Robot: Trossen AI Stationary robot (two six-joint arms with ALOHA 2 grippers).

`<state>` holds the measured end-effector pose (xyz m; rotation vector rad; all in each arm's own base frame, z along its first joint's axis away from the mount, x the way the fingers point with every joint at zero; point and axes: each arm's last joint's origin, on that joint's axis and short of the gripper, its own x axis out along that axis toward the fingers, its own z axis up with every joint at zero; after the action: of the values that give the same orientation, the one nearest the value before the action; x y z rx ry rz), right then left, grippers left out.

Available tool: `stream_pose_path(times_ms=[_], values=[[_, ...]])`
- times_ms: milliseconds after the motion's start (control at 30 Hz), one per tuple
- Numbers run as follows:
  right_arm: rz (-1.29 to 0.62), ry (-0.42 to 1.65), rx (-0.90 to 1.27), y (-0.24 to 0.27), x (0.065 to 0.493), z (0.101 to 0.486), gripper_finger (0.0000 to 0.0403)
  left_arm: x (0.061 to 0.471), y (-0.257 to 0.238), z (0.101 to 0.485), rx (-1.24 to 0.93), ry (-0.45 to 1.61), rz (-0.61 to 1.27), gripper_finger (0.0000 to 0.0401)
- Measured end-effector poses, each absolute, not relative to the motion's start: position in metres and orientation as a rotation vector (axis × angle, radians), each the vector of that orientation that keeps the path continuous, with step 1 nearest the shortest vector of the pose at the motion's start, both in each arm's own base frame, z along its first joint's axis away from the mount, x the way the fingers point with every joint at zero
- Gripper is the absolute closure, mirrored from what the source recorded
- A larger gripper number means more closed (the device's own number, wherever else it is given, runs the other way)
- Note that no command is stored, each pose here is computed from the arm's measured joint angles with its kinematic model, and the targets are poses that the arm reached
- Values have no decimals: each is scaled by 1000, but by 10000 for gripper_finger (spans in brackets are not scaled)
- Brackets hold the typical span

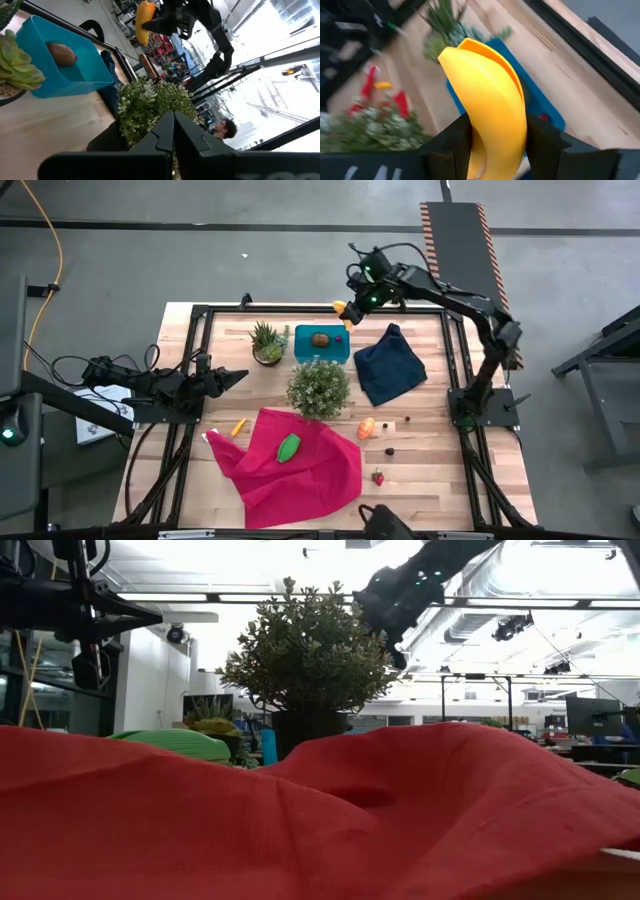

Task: Pick and placing Produce into tupperware
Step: Put the yellow banana into the blue bin

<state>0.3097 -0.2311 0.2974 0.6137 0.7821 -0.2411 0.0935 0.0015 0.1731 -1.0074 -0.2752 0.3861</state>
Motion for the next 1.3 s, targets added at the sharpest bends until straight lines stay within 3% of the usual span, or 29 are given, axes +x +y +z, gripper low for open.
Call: stream_pose_path(times_ms=[433,1300], values=[[-217,887,474,-246,343,298,265,93,2,173,-1004,-278,392,400],[-201,1132,357,-229,399,199,265,93,2,173,-992,-275,394,400]])
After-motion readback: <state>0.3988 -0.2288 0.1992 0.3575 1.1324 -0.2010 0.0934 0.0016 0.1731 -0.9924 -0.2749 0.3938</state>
